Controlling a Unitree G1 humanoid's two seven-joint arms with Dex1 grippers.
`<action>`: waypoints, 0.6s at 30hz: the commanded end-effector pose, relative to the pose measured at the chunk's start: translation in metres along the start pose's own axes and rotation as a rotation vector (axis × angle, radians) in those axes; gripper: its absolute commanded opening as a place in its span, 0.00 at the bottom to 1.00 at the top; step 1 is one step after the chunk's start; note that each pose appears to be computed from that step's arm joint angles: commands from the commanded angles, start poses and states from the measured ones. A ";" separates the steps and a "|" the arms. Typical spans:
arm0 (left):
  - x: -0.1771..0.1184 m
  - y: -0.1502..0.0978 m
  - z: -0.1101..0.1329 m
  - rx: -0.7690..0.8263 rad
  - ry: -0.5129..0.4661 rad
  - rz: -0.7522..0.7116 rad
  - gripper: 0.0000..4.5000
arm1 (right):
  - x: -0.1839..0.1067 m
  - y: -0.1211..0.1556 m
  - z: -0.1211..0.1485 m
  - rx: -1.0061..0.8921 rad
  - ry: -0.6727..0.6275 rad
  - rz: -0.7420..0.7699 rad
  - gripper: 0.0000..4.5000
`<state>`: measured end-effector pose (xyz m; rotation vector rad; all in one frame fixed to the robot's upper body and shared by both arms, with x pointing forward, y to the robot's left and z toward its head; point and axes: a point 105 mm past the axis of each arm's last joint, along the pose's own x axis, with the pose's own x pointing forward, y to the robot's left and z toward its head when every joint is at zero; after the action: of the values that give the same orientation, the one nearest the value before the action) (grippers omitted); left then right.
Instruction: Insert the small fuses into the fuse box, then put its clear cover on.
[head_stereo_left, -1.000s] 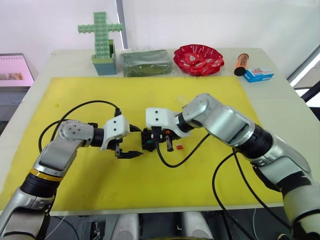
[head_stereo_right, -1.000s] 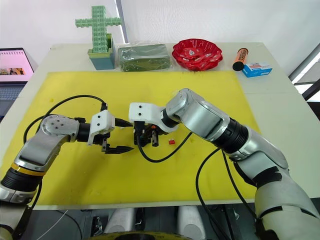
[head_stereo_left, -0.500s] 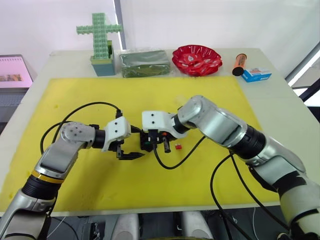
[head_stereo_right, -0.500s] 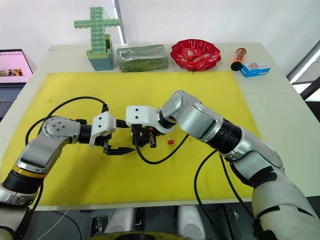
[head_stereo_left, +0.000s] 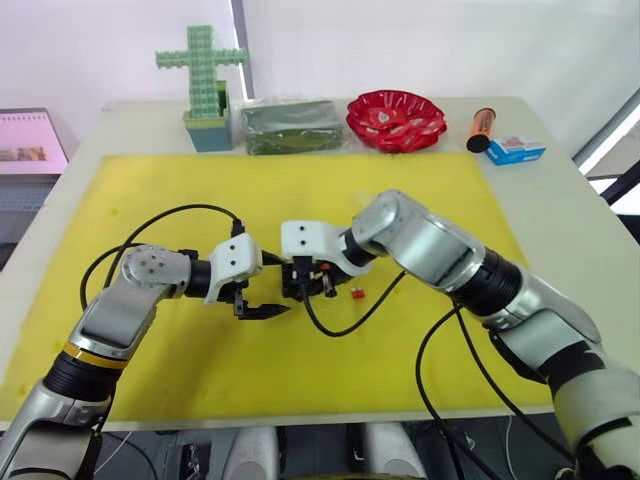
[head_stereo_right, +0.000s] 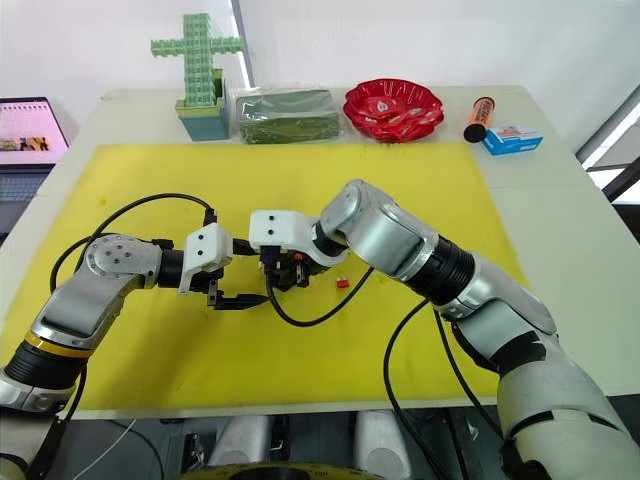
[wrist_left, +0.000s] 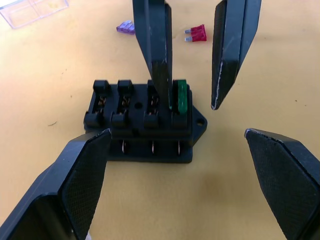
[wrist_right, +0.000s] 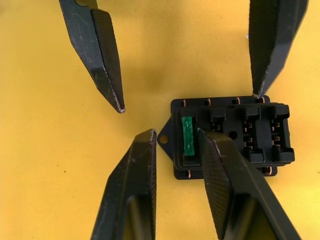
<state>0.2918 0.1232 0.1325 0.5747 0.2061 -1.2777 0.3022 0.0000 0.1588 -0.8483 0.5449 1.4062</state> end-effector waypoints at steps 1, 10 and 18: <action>-0.005 0.003 0.007 0.031 -0.007 0.018 1.00 | -0.023 0.000 0.019 -0.042 -0.078 -0.017 0.27; -0.011 0.008 0.004 0.022 0.005 0.044 1.00 | -0.039 0.007 0.026 0.031 -0.285 -0.004 0.17; -0.012 0.008 0.005 0.020 0.004 0.043 1.00 | -0.028 0.009 0.017 0.093 -0.471 -0.035 0.00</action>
<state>0.2939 0.1299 0.1336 0.5809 0.2185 -1.2576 0.2863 -0.0045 0.1760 -0.4329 0.3059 1.4857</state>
